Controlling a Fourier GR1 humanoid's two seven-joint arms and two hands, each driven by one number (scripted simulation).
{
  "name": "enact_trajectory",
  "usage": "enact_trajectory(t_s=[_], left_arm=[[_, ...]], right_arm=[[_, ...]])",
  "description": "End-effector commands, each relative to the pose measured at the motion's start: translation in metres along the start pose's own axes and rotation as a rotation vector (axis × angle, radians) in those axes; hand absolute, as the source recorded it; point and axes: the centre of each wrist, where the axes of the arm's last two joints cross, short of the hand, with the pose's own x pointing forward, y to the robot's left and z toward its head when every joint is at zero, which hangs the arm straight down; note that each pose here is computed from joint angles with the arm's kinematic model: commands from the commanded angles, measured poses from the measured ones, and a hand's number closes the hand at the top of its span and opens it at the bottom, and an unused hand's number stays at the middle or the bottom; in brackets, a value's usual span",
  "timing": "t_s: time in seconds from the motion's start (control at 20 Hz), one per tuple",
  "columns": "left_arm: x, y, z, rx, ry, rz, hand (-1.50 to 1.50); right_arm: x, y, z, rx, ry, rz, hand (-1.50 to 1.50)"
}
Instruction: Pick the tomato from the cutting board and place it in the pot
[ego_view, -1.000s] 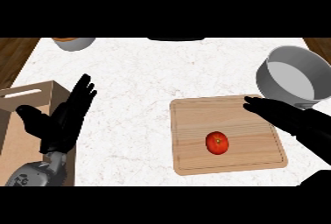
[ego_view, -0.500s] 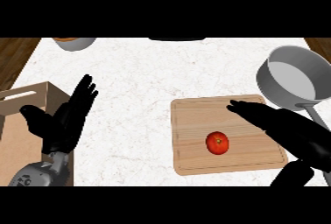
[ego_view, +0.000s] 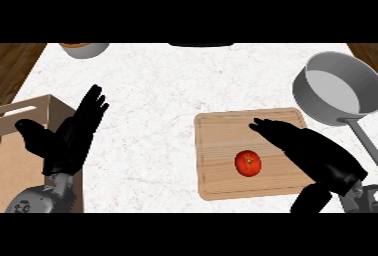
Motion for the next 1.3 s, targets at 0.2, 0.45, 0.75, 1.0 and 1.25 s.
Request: enact_trajectory(t_s=[0.2, 0.45, 0.75, 1.0, 1.25], left_arm=[[-0.005, 0.001, -0.003, 0.005, -0.008, 0.028, 0.00], [-0.006, -0.015, -0.002, -0.007, -0.005, 0.024, 0.00], [0.000, -0.038, 0.001, -0.003, 0.004, 0.017, 0.00], [0.009, -0.019, -0.003, 0.005, -0.001, 0.016, 0.00], [-0.002, 0.002, 0.001, -0.008, -0.008, 0.016, 0.00]], right_arm=[[0.022, 0.013, 0.002, -0.044, -0.015, -0.039, -1.50], [0.024, 0.023, -0.003, -0.003, 0.051, -0.028, -1.50], [0.023, 0.046, -0.026, -0.012, 0.126, 0.004, -1.50], [0.009, 0.056, -0.055, 0.025, 0.137, 0.041, -1.50], [0.022, 0.073, -0.063, 0.063, 0.148, 0.102, -1.50]])
